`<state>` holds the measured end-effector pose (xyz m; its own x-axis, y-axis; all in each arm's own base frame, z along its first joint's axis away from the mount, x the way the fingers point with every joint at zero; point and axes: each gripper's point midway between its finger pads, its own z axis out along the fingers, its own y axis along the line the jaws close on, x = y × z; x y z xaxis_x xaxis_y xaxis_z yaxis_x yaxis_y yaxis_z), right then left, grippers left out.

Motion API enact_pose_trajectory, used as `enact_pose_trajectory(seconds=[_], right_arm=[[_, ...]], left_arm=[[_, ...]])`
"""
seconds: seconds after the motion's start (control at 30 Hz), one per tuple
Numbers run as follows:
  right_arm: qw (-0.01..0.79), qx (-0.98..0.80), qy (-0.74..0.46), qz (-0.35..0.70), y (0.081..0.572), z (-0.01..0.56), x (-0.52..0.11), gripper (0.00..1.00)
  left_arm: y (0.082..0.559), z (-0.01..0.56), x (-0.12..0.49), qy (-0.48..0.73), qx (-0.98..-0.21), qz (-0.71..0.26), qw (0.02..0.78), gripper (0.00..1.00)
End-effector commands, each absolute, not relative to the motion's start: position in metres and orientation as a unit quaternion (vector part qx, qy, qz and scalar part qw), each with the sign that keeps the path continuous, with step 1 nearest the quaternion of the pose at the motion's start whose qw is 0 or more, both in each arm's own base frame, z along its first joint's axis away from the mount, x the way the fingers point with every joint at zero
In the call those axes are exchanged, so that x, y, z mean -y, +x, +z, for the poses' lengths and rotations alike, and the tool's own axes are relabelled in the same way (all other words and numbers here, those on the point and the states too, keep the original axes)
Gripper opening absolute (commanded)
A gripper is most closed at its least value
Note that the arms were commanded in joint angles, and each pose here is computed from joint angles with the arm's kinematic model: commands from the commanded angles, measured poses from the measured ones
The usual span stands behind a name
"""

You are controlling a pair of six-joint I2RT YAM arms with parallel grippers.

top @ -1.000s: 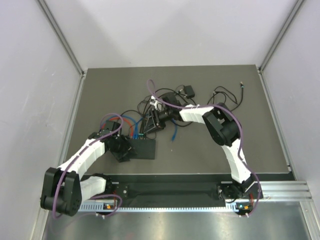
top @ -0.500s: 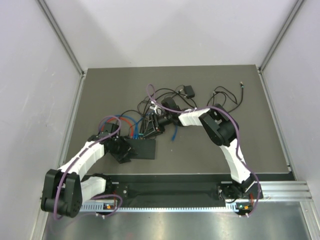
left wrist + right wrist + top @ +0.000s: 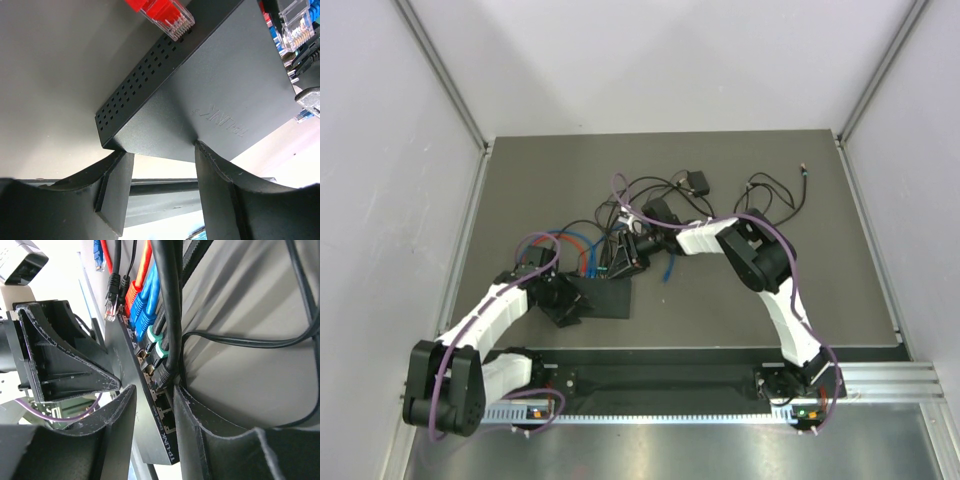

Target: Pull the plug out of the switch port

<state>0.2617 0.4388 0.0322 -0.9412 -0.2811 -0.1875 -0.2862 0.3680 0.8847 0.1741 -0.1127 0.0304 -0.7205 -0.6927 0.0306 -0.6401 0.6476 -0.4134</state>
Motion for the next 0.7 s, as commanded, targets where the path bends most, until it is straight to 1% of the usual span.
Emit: enact_pose_trajectory(seconds=[0.0,0.2,0.3,0.37,0.43,0.47,0.67], right_arm=[[-0.001,-0.840,-0.182,0.511,0.252,0.006,-0.438,0.37],[-0.006,-0.842,-0.157,0.516,0.256,0.002,-0.444,0.34],[-0.010,-0.837,-0.128,0.532,0.258,0.002,-0.448,0.26],[-0.010,-0.828,-0.111,0.550,0.259,0.006,-0.452,0.27],[-0.028,-0.825,-0.080,0.559,0.255,0.004,-0.451,0.28],[-0.016,-0.816,-0.080,0.572,0.259,0.009,-0.454,0.29],[-0.035,-0.818,-0.050,0.571,0.255,0.003,-0.450,0.30]], left_arm=[[0.180,0.030,0.113,-0.367,-0.902,-0.211,0.078,0.57],[0.179,0.030,0.113,-0.367,-0.902,-0.213,0.077,0.57],[0.179,0.030,0.114,-0.366,-0.903,-0.214,0.077,0.57],[0.178,0.030,0.114,-0.366,-0.903,-0.213,0.076,0.57],[0.178,0.030,0.114,-0.366,-0.903,-0.214,0.076,0.57],[0.177,0.029,0.114,-0.365,-0.903,-0.214,0.074,0.57],[0.177,0.031,0.113,-0.362,-0.904,-0.213,0.077,0.56]])
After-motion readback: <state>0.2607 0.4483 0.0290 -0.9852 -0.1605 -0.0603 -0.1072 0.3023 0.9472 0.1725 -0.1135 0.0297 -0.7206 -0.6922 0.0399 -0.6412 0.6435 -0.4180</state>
